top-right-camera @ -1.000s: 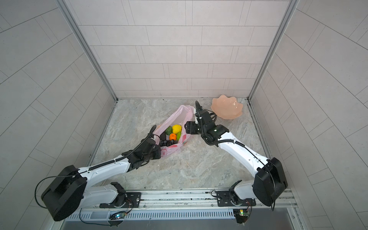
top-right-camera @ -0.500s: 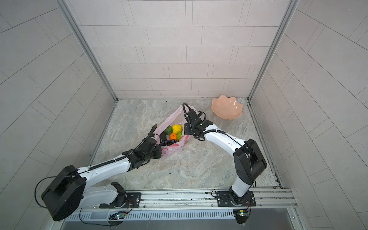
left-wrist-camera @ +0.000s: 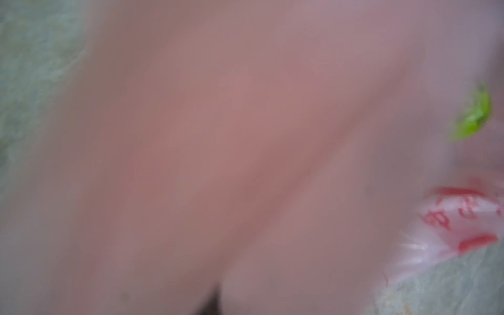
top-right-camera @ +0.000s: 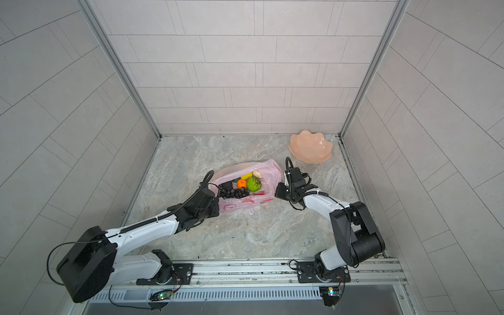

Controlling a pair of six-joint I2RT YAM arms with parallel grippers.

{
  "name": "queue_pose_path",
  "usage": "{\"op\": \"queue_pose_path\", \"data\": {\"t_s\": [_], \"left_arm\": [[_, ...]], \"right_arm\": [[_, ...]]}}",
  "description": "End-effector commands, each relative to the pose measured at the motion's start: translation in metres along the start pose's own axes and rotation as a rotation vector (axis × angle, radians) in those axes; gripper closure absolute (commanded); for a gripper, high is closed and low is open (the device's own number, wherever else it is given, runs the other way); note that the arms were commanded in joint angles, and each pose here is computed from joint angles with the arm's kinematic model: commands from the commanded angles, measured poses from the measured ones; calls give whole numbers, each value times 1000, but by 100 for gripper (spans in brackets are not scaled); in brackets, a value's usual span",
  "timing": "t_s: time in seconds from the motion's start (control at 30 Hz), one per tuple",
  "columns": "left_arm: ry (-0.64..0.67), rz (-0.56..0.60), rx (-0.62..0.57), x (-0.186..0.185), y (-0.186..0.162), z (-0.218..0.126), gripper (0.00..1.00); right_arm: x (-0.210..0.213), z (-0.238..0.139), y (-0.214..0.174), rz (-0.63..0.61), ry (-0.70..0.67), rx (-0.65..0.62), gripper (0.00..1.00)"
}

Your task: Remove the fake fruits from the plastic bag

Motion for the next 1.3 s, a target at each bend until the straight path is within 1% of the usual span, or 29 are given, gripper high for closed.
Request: {"op": "queue_pose_path", "data": {"t_s": [0.0, 0.07, 0.13, 0.2, 0.3, 0.4, 0.47, 0.57, 0.67, 0.73, 0.8, 0.87, 0.97, 1.03, 1.13, 1.2, 1.27], "left_arm": [[84, 17, -29, 7, 15, -26, 55], [108, 47, -46, 5, 23, -42, 44], [137, 77, -68, 2, 30, -56, 39], [157, 110, -86, -4, 37, -67, 35], [188, 155, -91, -14, 47, -73, 32], [276, 192, -87, -18, 58, -67, 28], [336, 215, -83, -20, 64, -56, 24], [390, 239, -55, -26, 69, -33, 23], [460, 221, -50, -20, 78, -14, 24], [494, 179, -41, -10, 86, -2, 27], [487, 121, -35, -1, 94, 10, 34], [425, 48, -4, 4, 100, 23, 52], [343, -62, 26, 14, 108, 35, 76], [329, -111, 19, 25, 114, 35, 87], [284, -182, -3, 40, 121, 31, 92], [238, -257, -9, 54, 122, 29, 95], [204, -336, -16, 71, 119, 27, 97]], "right_arm": [[14, -5, 14, -10, 54, -60, 100], [16, -8, 13, -26, 50, -67, 100], [18, -10, 11, -47, 47, -68, 100], [22, -11, 9, -72, 39, -67, 100], [28, -14, 5, -109, 32, -75, 100], [34, -19, 5, -141, 32, -89, 100], [39, -23, 6, -163, 34, -98, 100], [44, -26, 6, -186, 35, -105, 100], [43, -29, 5, -195, 29, -105, 100], [40, -28, 2, -201, 18, -99, 100], [37, -27, -2, -202, 10, -92, 100], [32, -25, -9, -205, 3, -79, 100], [22, -19, -16, -196, -18, -61, 100], [15, -14, -18, -185, -35, -48, 100], [10, -4, -19, -168, -51, -22, 100], [12, 5, -18, -158, -50, -11, 100], [16, 14, -16, -176, -76, -6, 100]]}}
Point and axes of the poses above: each gripper's point midway between its finger pads, its own z axis out along the fingers, its own x axis along the line the jaws close on, y = z × x, the point moved 2 cm from there along -z, back along the fingers, and after that the axes turned 7 degrees about -z, right-handed, at the moved point
